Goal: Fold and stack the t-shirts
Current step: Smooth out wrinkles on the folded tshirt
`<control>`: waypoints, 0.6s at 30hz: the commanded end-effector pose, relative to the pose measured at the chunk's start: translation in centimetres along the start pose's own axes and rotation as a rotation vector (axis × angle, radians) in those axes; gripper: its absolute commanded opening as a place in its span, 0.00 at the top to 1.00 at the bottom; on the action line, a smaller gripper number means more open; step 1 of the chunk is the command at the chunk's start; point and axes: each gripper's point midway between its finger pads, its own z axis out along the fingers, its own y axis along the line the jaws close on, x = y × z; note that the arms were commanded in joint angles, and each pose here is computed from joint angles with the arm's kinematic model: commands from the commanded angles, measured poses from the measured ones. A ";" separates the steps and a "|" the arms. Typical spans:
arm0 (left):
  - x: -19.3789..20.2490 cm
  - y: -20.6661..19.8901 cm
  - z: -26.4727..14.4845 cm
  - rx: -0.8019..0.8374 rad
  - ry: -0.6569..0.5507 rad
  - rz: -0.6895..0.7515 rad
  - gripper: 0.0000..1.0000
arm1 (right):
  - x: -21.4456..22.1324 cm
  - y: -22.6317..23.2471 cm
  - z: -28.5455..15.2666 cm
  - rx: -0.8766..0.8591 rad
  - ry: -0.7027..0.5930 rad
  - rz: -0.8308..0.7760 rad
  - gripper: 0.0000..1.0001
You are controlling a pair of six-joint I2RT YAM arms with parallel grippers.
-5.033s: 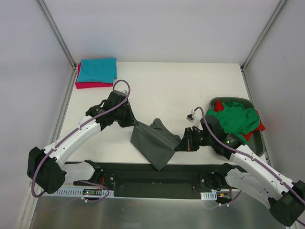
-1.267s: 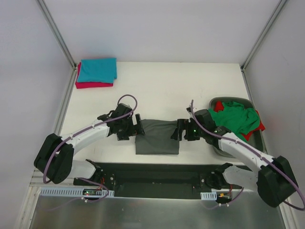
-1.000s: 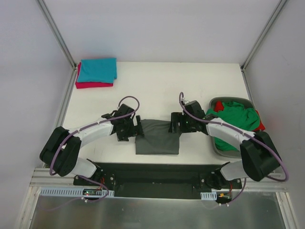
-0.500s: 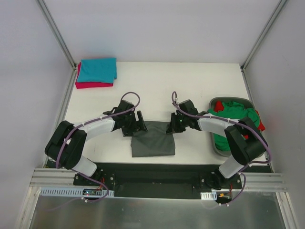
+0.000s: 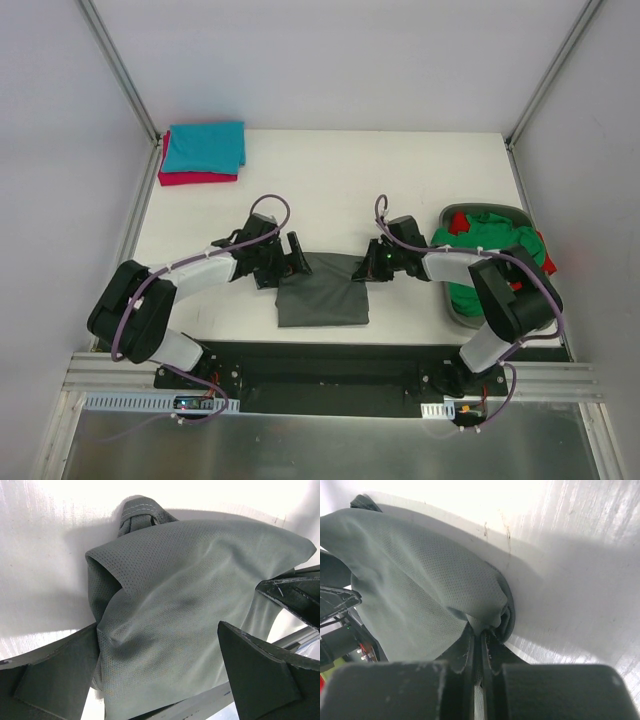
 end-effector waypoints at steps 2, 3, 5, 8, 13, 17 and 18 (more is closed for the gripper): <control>3.5 4.5 -0.1 -0.136 0.101 -0.020 0.01 | 0.4 -2.9 0.9 0.092 -0.020 0.031 0.97; 3.6 4.7 -0.2 -0.137 0.100 -0.021 0.01 | 0.4 -3.1 0.9 0.100 -0.023 0.033 0.95; 3.5 5.0 -0.3 -0.149 0.084 -0.021 0.01 | 0.3 -2.9 0.8 0.090 -0.024 0.025 0.92; 3.6 5.6 -0.6 -0.180 0.084 -0.025 0.01 | 0.2 -1.8 0.3 0.040 -0.018 -0.008 0.84; 3.3 6.9 -2.8 -0.312 0.005 -0.011 0.01 | -0.5 1.9 -1.6 -0.088 -0.007 -0.101 0.76; 2.5 6.4 -3.5 -0.299 -0.041 -0.009 0.01 | -0.8 1.9 -3.3 -0.037 -0.028 -0.138 0.55; 2.4 6.3 -3.5 -0.300 -0.040 -0.006 0.01 | -0.7 1.6 -3.7 -0.011 -0.025 -0.139 0.54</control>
